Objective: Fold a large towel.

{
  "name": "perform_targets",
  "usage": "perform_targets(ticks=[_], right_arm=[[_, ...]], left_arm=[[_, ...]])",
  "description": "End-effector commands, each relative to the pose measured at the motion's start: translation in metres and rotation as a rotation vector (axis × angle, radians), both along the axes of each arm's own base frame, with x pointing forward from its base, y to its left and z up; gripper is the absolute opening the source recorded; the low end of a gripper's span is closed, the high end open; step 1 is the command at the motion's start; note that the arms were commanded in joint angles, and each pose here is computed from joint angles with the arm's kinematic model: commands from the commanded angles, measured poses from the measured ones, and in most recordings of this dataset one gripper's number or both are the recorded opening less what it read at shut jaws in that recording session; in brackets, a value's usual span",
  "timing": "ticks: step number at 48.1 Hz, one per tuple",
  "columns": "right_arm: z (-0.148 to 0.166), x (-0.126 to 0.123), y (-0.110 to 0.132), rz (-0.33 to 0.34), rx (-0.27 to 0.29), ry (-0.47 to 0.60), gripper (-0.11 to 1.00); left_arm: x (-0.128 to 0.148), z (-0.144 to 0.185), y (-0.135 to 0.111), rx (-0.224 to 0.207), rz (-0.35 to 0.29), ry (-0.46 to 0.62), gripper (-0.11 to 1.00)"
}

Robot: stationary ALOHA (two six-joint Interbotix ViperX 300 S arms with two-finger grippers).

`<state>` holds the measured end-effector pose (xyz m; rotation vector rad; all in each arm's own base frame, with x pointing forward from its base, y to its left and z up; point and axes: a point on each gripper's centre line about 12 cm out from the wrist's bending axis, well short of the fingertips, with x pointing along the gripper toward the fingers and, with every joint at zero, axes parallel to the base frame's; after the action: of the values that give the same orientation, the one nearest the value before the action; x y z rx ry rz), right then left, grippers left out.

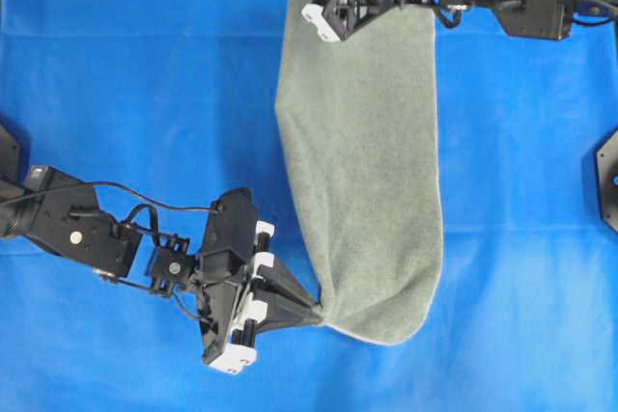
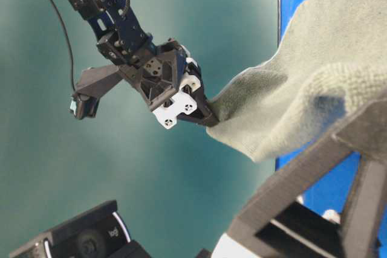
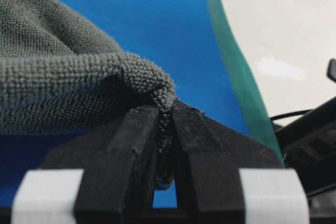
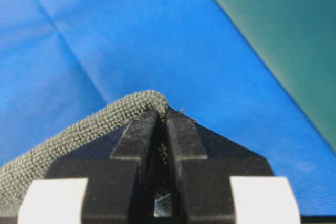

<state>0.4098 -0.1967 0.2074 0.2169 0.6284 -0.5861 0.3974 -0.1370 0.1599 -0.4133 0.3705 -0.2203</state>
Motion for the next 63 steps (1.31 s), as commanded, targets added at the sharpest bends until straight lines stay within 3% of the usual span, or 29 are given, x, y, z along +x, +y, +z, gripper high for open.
perform_targets(ticks=[1, 14, 21, 27, 33, 38, 46, 54, 63], right_arm=[[0.015, 0.002, -0.001, 0.006, -0.024, -0.025, 0.04], [0.009, -0.006, 0.007, 0.039, -0.052, 0.036, 0.04], [0.005, -0.007, 0.021, 0.082, -0.063, 0.058, 0.07], [0.006, -0.011, 0.026, 0.109, -0.089, 0.083, 0.43], [0.014, -0.015, 0.03, 0.115, -0.105, 0.084, 0.68], [0.027, -0.02, 0.04, 0.124, -0.12, 0.076, 0.65], [0.054, -0.034, 0.068, 0.165, -0.144, 0.037, 0.68], [0.077, -0.063, 0.097, 0.204, -0.149, -0.03, 0.68], [0.092, -0.107, 0.111, 0.212, -0.145, -0.13, 0.68]], left_arm=[[0.004, 0.014, 0.004, -0.004, 0.011, -0.029, 0.04], [0.008, 0.013, 0.008, 0.009, 0.018, 0.01, 0.08], [0.012, 0.018, 0.007, 0.012, 0.014, -0.007, 0.5], [0.013, 0.025, 0.006, 0.017, 0.008, -0.001, 0.8], [0.006, 0.036, 0.009, 0.029, 0.004, 0.048, 0.81], [-0.01, 0.05, 0.011, 0.048, -0.009, 0.122, 0.82], [-0.052, 0.077, 0.021, 0.063, -0.024, 0.218, 0.81], [-0.09, 0.107, 0.037, 0.072, -0.028, 0.124, 0.81], [-0.117, 0.132, 0.087, 0.087, 0.093, -0.068, 0.81]])
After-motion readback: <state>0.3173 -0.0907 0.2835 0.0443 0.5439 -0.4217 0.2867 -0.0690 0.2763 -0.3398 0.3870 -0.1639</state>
